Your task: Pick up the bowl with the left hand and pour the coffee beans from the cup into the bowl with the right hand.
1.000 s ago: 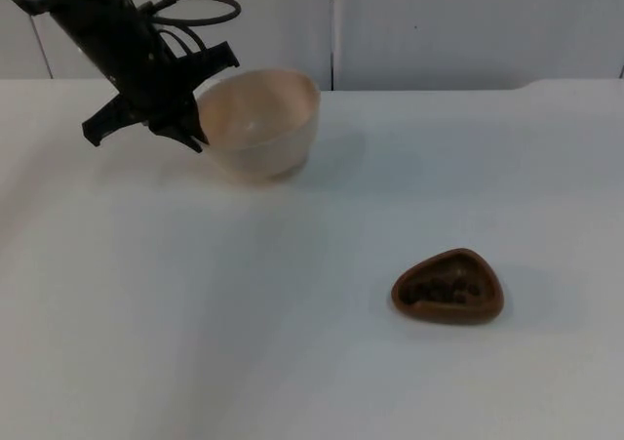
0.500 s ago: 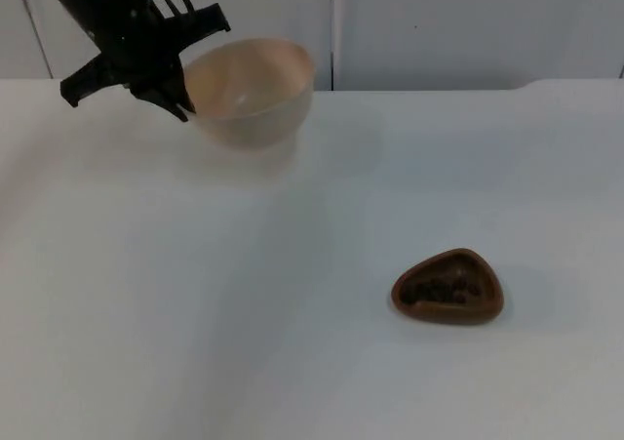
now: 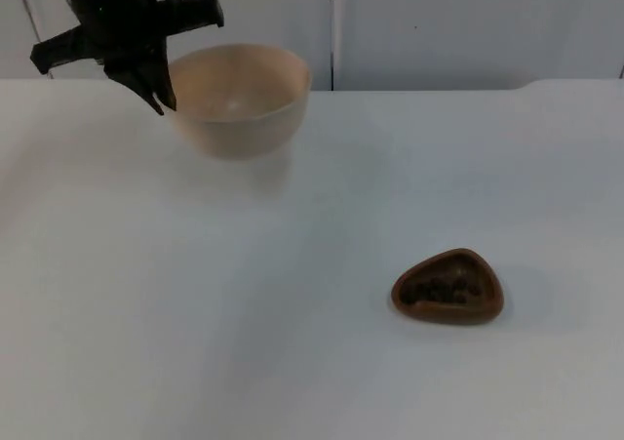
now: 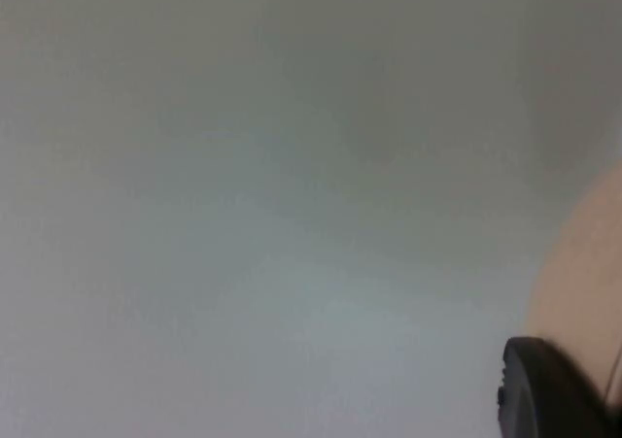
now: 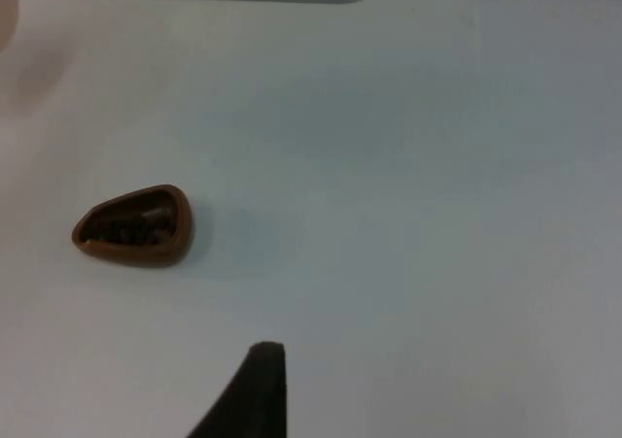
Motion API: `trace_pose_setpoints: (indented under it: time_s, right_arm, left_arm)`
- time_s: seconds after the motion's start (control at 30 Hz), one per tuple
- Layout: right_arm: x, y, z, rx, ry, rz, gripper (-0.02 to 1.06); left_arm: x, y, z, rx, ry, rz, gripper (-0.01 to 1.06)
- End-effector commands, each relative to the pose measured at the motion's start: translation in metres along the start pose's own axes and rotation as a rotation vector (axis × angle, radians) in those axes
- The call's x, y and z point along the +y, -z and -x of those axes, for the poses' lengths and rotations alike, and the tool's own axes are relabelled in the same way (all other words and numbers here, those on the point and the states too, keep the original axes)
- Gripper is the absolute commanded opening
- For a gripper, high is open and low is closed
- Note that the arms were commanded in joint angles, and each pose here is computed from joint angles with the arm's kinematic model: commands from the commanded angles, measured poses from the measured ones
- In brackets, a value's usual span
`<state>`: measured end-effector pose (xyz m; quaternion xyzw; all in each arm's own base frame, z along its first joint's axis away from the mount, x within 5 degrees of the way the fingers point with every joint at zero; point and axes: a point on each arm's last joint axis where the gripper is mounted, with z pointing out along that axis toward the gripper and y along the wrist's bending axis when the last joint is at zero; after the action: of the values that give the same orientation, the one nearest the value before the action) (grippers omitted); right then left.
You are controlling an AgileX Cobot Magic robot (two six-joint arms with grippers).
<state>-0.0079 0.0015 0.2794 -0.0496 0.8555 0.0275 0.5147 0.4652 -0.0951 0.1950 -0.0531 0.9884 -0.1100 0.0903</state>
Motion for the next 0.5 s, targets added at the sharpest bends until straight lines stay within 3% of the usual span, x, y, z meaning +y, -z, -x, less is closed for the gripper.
trace_pose_setpoints:
  time_s: [0.0, 0.23, 0.47]
  right_arm:
    - [0.0, 0.0, 0.0, -0.01, 0.006, -0.01, 1.05]
    - [0.0, 0.0, 0.0, -0.01, 0.006, -0.01, 1.05]
    - [0.0, 0.0, 0.0, -0.01, 0.006, -0.01, 1.05]
  left_arm:
    - [-0.008, 0.01, -0.004, -0.002, -0.033, 0.009, 0.0]
    - [-0.034, 0.028, -0.014, -0.02, -0.142, -0.01, 0.0]
    - [-0.045, 0.04, -0.024, -0.017, -0.217, -0.02, 0.0]
